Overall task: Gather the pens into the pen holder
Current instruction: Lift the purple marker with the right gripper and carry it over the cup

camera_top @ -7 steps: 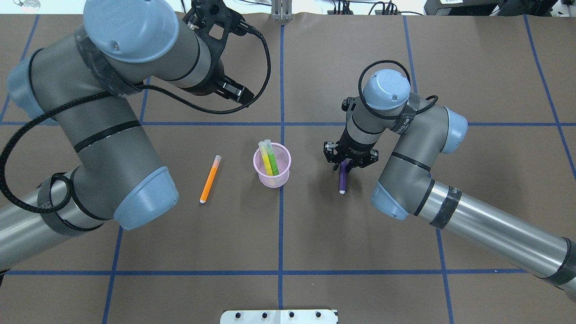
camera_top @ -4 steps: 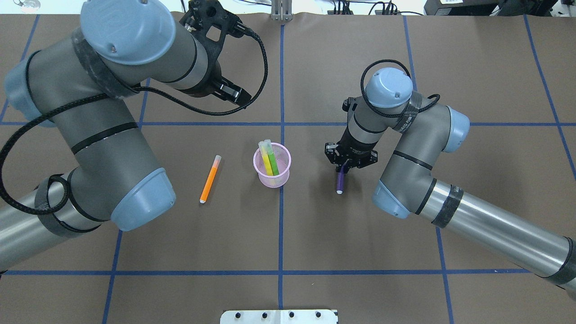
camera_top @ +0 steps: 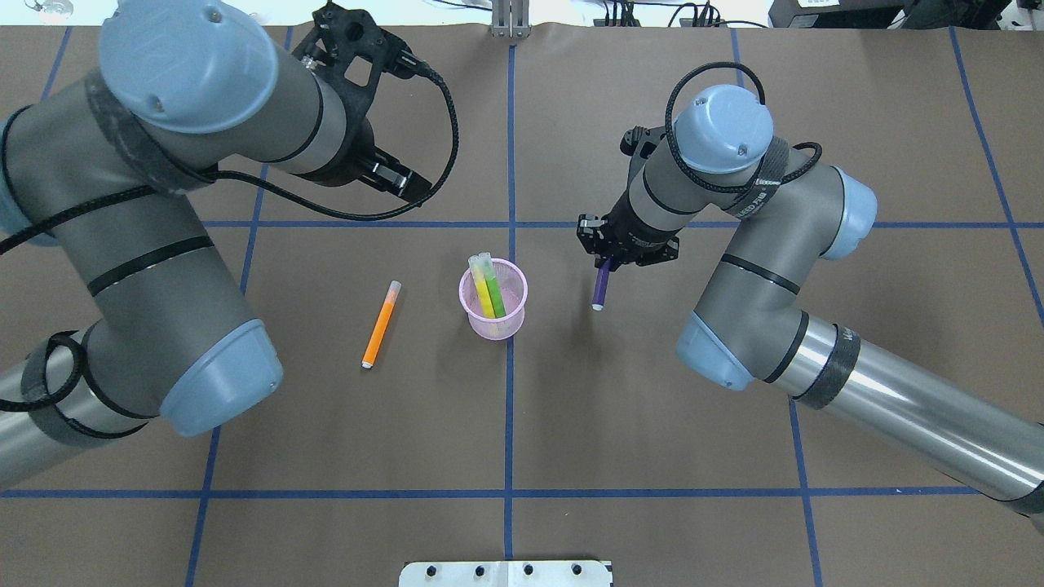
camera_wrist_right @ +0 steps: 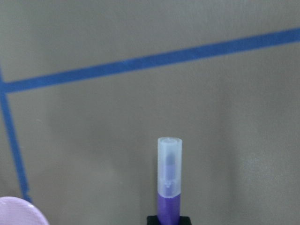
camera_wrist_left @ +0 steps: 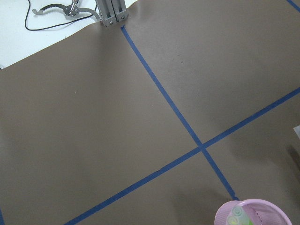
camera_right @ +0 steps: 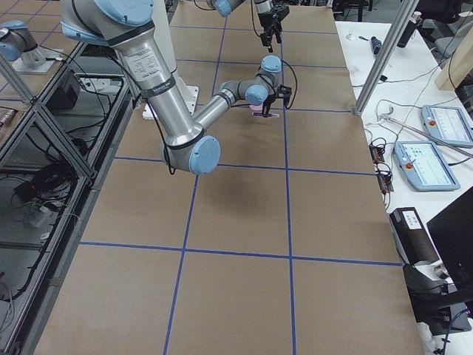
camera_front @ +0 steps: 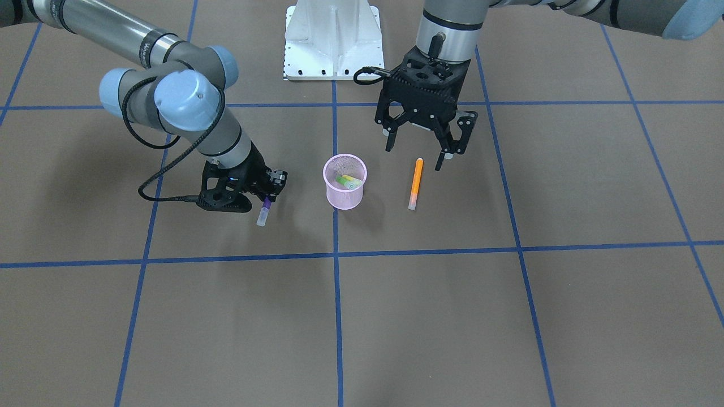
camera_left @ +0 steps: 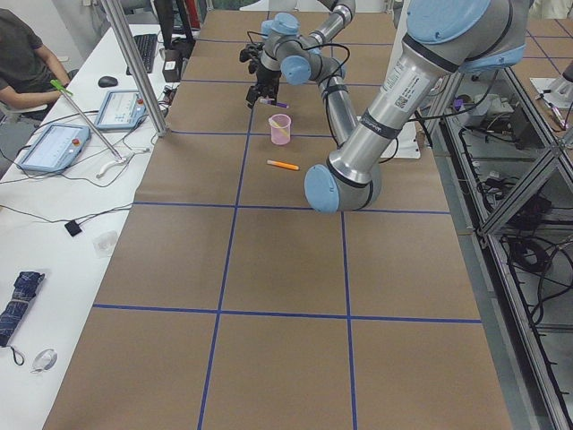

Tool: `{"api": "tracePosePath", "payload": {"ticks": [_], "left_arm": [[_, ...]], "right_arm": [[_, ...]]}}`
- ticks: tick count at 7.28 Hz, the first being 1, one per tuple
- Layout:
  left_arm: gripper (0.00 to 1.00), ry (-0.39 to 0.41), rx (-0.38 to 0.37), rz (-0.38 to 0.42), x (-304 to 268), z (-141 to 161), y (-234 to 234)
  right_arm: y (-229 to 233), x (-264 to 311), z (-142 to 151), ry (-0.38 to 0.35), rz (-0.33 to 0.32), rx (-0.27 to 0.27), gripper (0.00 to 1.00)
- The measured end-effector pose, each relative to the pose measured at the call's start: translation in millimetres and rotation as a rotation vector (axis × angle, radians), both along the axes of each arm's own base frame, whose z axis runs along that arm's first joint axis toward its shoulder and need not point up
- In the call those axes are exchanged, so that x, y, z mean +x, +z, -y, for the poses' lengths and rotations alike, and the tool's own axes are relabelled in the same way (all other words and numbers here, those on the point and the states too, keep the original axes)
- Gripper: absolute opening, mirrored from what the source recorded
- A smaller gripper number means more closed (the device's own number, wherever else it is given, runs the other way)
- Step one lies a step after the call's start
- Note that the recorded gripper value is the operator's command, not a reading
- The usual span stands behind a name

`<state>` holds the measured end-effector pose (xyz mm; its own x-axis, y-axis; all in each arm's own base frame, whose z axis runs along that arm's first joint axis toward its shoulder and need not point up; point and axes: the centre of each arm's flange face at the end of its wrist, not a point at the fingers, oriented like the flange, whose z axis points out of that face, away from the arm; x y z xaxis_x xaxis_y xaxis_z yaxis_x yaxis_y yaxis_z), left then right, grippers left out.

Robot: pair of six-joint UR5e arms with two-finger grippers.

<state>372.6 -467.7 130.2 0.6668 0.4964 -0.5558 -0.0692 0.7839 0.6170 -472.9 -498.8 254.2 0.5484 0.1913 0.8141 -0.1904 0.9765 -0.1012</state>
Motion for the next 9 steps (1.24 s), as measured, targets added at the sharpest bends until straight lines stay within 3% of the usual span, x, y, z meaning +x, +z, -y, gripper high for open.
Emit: {"api": "tracePosePath", "payload": {"ticks": [2, 4, 5, 7, 8, 9], "left_arm": [[0.90, 0.018, 0.012, 0.025, -21.4, -15.9, 30.8], [0.90, 0.020, 0.011, 0.055, -32.8, -16.1, 52.5], [0.90, 0.024, 0.011, 0.071, -34.2, -13.8, 61.0], [0.90, 0.027, 0.004, 0.088, -32.5, -10.4, 69.8], [0.90, 0.027, 0.001, 0.093, -31.9, -9.4, 72.5], [0.90, 0.027, -0.002, 0.096, -31.4, -8.9, 74.2]], "right_arm": [[-53.7, 29.4, -4.6, 0.205, 0.014, 0.093, 0.00], [-97.8, 18.8, -26.9, 0.405, 0.010, 0.196, 0.00], [-108.9, -0.7, -46.0, 0.472, -0.003, 0.260, 0.00], [-112.9, -42.6, -90.5, 0.517, -0.029, 0.347, 0.00], [-108.1, -63.1, -110.6, 0.514, -0.047, 0.374, 0.19], [-101.8, -79.9, -125.9, 0.505, -0.065, 0.392, 0.98]]}}
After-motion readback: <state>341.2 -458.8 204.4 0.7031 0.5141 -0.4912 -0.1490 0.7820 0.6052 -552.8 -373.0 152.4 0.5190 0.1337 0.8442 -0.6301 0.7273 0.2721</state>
